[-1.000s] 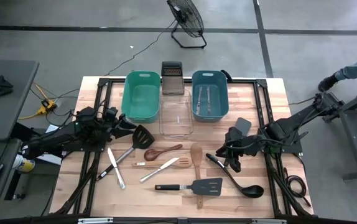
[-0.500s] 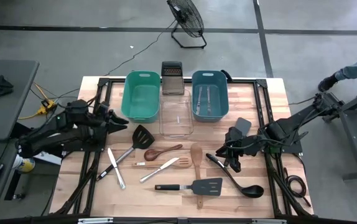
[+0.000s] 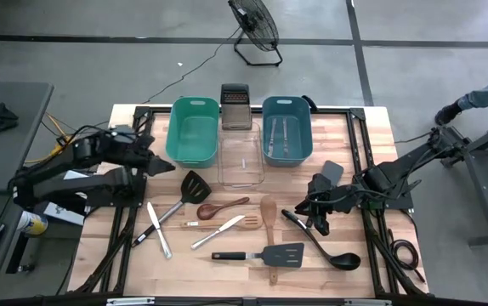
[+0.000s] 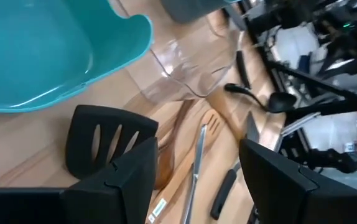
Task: Pick & Place Kitchen Items
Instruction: Put the left table knife into the blue bin
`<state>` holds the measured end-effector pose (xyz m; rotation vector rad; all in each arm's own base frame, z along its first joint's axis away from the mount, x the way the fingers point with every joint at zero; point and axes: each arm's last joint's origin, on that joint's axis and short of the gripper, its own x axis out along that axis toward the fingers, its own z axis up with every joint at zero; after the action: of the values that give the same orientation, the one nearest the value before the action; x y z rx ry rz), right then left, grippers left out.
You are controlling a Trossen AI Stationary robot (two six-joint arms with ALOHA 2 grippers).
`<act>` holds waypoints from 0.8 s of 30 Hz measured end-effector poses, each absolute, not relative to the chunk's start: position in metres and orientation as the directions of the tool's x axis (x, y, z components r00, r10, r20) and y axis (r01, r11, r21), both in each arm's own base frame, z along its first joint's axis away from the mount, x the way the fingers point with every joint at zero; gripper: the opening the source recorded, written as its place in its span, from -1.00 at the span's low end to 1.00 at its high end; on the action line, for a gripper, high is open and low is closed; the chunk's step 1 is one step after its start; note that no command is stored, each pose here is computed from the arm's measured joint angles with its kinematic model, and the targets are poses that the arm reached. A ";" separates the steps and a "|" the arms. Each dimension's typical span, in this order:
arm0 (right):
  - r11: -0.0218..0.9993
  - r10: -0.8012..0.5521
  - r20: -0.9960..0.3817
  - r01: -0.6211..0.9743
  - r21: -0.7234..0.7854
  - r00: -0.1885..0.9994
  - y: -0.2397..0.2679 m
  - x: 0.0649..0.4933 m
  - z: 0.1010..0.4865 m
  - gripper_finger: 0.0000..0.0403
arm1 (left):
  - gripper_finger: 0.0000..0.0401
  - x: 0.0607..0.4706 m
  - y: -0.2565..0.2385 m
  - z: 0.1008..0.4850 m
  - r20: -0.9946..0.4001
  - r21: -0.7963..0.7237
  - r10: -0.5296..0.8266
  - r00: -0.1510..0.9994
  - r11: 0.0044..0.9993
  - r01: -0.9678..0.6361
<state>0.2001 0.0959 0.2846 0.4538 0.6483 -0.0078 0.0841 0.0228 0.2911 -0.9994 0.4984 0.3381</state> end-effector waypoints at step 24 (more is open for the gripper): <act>0.892 0.124 -0.587 0.169 0.420 0.800 0.096 0.200 0.284 -0.76 | 0.11 0.150 -0.058 0.283 -0.748 -0.623 -0.188 0.637 0.530 -0.575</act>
<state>0.2000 0.0955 0.2842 0.4777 0.6492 -0.0251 0.1500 -0.0576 0.2834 -1.0140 0.8819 0.2711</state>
